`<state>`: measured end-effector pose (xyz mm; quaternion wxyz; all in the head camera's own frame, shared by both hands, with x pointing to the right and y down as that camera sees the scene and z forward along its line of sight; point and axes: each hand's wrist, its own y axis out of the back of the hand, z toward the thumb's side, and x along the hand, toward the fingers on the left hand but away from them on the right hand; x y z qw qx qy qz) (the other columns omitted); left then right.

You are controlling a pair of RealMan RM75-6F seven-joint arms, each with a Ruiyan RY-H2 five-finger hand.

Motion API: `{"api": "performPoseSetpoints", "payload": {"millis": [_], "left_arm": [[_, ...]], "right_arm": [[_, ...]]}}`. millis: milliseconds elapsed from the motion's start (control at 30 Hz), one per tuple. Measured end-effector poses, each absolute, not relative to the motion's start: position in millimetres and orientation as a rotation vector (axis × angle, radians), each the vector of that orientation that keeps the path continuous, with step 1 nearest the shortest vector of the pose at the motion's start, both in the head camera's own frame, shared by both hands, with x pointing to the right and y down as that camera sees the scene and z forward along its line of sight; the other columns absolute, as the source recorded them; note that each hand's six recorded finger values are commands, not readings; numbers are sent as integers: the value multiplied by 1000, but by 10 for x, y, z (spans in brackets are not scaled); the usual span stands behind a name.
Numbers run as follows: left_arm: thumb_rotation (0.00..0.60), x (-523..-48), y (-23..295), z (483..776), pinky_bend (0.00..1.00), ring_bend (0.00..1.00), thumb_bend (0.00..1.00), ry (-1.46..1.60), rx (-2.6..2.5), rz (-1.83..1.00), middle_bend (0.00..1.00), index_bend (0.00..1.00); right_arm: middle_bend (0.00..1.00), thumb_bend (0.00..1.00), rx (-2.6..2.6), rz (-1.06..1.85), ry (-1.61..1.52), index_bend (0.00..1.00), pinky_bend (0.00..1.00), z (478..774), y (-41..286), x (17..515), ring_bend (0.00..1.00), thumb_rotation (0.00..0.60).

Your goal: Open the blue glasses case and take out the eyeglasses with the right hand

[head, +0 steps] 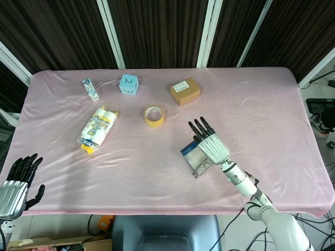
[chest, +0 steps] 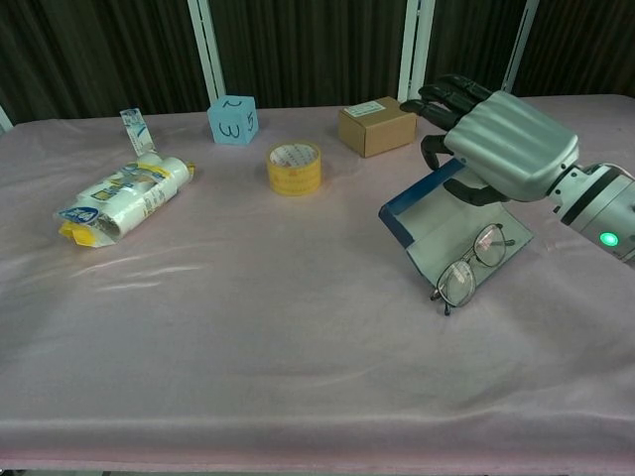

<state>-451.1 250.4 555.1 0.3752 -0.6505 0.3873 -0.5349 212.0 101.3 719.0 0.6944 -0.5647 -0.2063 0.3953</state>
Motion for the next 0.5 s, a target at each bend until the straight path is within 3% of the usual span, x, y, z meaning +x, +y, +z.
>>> {"api": "performPoseSetpoints", "payload": {"millis": [500], "left_arm": [[600, -4495, 2505, 5578, 59, 0, 426, 979, -1662, -1377, 0, 0]], "right_arm": [[184, 531, -1148, 1113, -450, 710, 0, 7349, 639, 2448, 0, 600]]}}
